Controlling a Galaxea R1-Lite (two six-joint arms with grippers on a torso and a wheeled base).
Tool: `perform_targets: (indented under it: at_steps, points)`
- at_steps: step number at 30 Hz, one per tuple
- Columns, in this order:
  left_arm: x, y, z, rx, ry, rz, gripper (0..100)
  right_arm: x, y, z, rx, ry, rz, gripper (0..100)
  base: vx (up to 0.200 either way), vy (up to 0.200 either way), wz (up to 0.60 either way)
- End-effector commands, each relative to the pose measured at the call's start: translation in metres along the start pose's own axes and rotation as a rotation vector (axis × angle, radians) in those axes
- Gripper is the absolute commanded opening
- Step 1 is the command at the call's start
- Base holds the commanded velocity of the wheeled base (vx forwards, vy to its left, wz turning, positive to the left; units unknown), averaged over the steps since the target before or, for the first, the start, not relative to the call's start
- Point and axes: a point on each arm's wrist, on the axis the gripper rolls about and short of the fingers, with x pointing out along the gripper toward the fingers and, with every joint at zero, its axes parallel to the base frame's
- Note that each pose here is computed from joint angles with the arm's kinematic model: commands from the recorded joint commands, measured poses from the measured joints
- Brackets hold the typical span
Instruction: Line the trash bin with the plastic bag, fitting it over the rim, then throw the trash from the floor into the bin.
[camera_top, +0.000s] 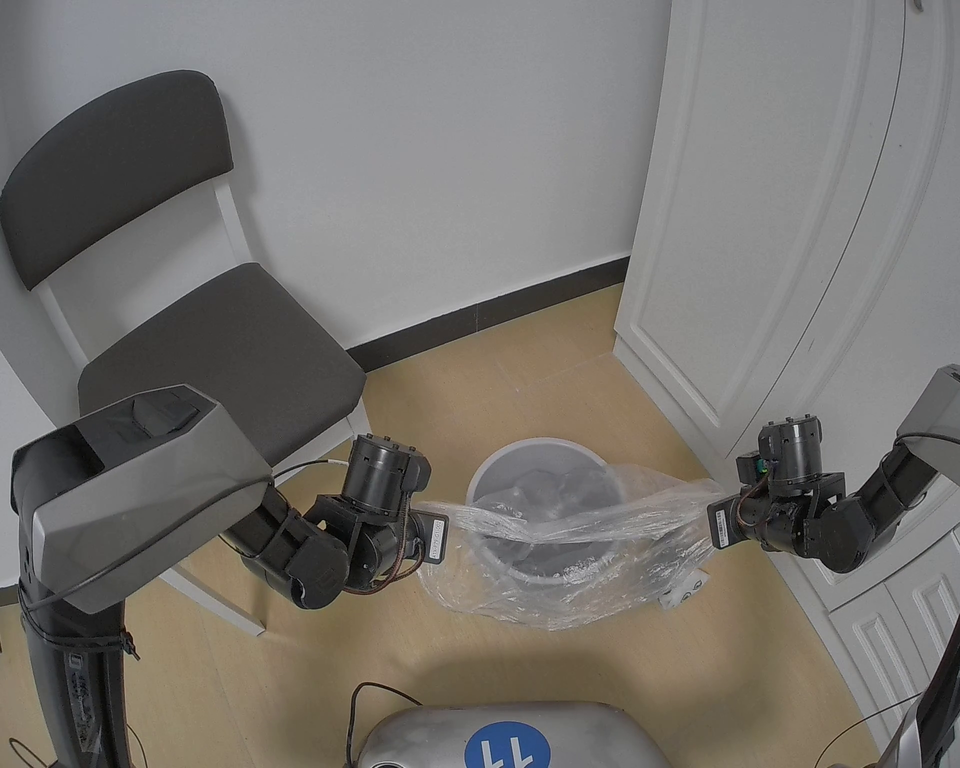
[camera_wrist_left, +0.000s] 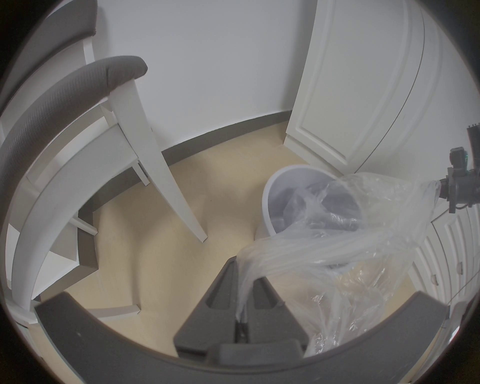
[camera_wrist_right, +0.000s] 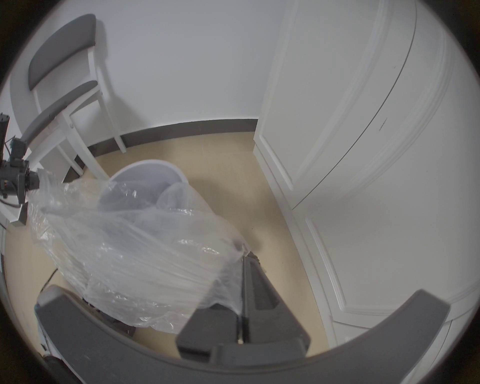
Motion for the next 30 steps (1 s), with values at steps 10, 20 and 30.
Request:
perform_targets:
  at_steps: [10,20,30]
  points:
    - [0.017,-0.006,-0.017,0.026,0.088,0.008,0,0.016,0.012,-0.021,-0.062,0.096,0.024,0,0.0,0.0,0.0]
    - [0.043,-0.005,-0.007,-0.048,0.034,0.027,0,0.047,0.024,-0.016,0.016,0.06,0.001,0,0.0,0.0,0.0]
    - [0.061,0.007,0.026,-0.16,-0.105,0.128,0,0.077,0.041,-0.001,0.195,-0.149,-0.017,0,0.0,0.0,0.0]
